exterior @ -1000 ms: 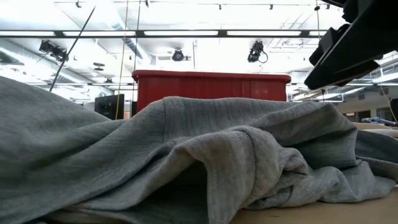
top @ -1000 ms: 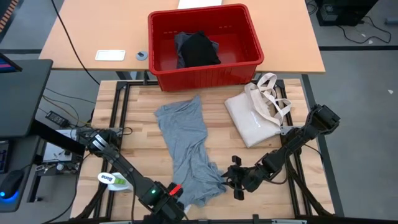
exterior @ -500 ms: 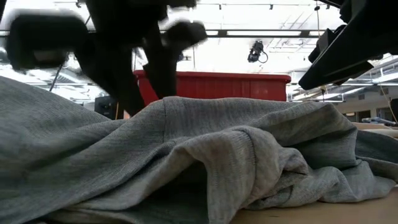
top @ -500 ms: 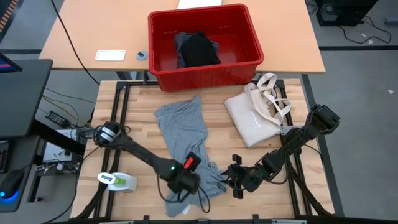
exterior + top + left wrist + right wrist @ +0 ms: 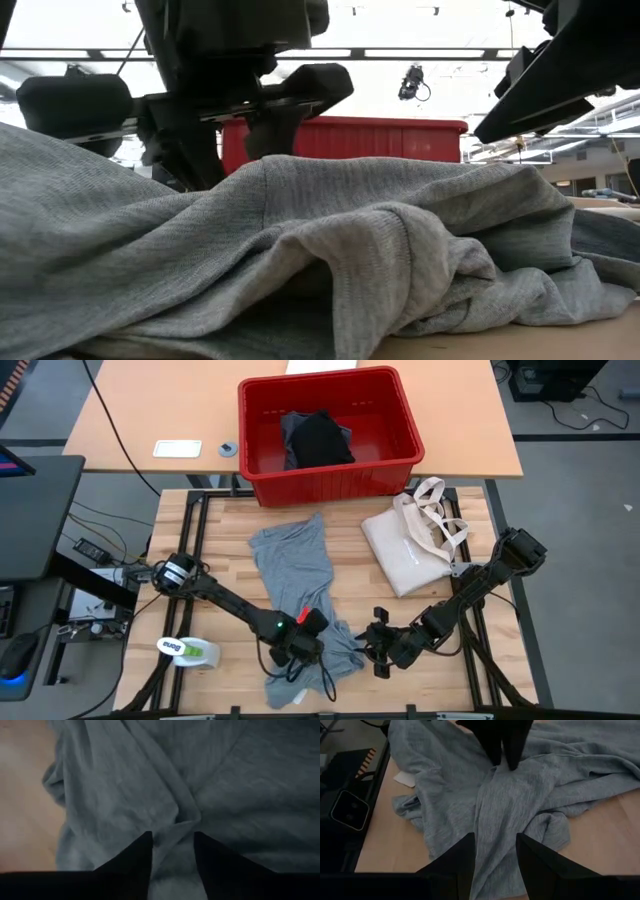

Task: Fold Laundry from Bin
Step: Fold the gray shirt

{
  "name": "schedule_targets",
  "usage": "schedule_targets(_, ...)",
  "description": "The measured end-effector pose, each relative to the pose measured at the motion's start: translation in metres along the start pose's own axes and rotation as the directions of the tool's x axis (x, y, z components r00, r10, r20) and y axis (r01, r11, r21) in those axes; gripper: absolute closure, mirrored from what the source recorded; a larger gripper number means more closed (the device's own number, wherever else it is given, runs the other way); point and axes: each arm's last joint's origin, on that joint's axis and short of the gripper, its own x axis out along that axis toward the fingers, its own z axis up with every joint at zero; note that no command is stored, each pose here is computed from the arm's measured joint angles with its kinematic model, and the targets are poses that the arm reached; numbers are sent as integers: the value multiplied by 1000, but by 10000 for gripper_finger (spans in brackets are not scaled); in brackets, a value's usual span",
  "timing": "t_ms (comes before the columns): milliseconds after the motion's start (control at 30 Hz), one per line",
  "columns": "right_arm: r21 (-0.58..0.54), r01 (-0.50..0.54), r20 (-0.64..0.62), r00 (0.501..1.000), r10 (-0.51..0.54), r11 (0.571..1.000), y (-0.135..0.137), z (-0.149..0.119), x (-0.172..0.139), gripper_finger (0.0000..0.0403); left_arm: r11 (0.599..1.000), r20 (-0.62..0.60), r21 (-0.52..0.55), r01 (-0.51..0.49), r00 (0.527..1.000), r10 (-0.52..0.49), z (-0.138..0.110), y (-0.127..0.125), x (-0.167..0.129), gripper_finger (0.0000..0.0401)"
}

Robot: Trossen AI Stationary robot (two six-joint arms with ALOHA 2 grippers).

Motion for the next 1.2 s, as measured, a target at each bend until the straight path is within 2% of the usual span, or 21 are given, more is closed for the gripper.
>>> schedule_targets(100,3,9,7,1000,-9,1000,0,0,0,252,1000,34,-12,-1,999,1,3,1,5,298)
schedule_targets(267,3,26,14,1000,-26,1000,-1,0,0,252,999,16,35,12,1000,-12,3,-1,17,381)
schedule_targets(400,10,21,3,1000,-21,1000,-2,0,0,252,1000,12,6,-17,1000,17,5,3,0,390)
schedule_targets(500,7,-5,-11,1000,5,1000,1,-2,-1,252,997,41,-42,-62,997,64,11,13,-35,390)
schedule_targets(600,-4,-21,-10,1000,21,1000,4,-3,-3,252,994,43,-90,-62,997,67,11,19,-74,391)
schedule_targets(767,-54,-40,14,999,40,998,8,-2,-4,252,985,67,-157,-67,995,78,-8,26,-137,391)
schedule_targets(900,-66,-49,26,998,50,997,8,0,-4,252,978,151,-192,-80,982,110,-27,28,-186,391)
schedule_targets(1033,-63,-68,11,998,69,996,7,0,-3,252,957,271,-268,-114,944,188,-50,31,-234,391)
schedule_targets(1200,-64,-77,0,997,77,995,5,0,3,252,921,414,-363,-140,862,294,-75,34,-282,391)
